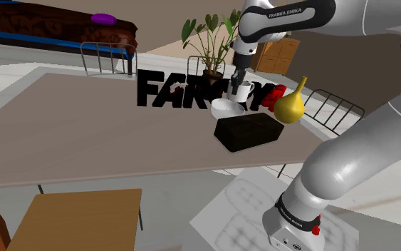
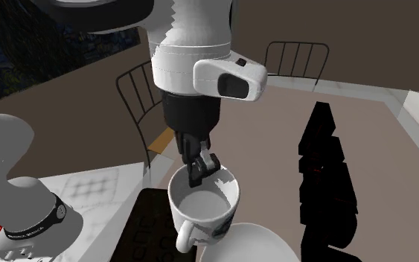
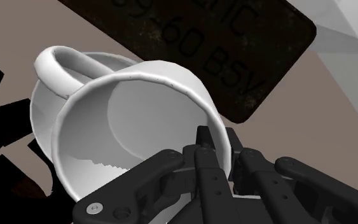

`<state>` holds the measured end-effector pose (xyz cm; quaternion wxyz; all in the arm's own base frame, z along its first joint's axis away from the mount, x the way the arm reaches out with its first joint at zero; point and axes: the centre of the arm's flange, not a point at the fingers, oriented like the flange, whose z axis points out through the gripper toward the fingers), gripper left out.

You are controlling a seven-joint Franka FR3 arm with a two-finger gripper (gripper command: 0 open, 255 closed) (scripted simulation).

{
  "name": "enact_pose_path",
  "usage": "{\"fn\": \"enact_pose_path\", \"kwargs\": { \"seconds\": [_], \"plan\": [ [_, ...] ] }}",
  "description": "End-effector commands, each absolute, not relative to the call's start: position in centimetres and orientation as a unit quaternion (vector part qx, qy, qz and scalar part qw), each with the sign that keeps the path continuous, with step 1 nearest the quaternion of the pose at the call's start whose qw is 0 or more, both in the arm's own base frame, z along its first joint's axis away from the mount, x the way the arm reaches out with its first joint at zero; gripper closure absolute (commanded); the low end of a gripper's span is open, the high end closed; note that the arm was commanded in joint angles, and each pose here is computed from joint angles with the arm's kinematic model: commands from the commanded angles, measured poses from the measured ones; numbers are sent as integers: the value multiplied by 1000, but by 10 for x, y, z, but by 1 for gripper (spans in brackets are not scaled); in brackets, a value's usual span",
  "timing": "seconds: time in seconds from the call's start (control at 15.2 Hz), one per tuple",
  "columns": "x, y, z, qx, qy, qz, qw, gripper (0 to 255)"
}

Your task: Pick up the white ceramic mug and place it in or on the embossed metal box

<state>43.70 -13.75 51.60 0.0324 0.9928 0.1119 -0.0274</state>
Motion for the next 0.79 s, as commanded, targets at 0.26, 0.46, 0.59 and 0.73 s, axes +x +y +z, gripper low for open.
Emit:
{"fn": "enact_pose_path", "kwargs": {
  "seconds": [0.26,0.46,0.59,0.73],
  "plan": [
    [363,-168,517,993,112,-27,32,255],
    [327,-184,519,993,112,-27,32,255],
    [313,-189,514,993,112,-27,32,255],
    [313,-189,503,993,112,-27,32,255]
  ]
}}
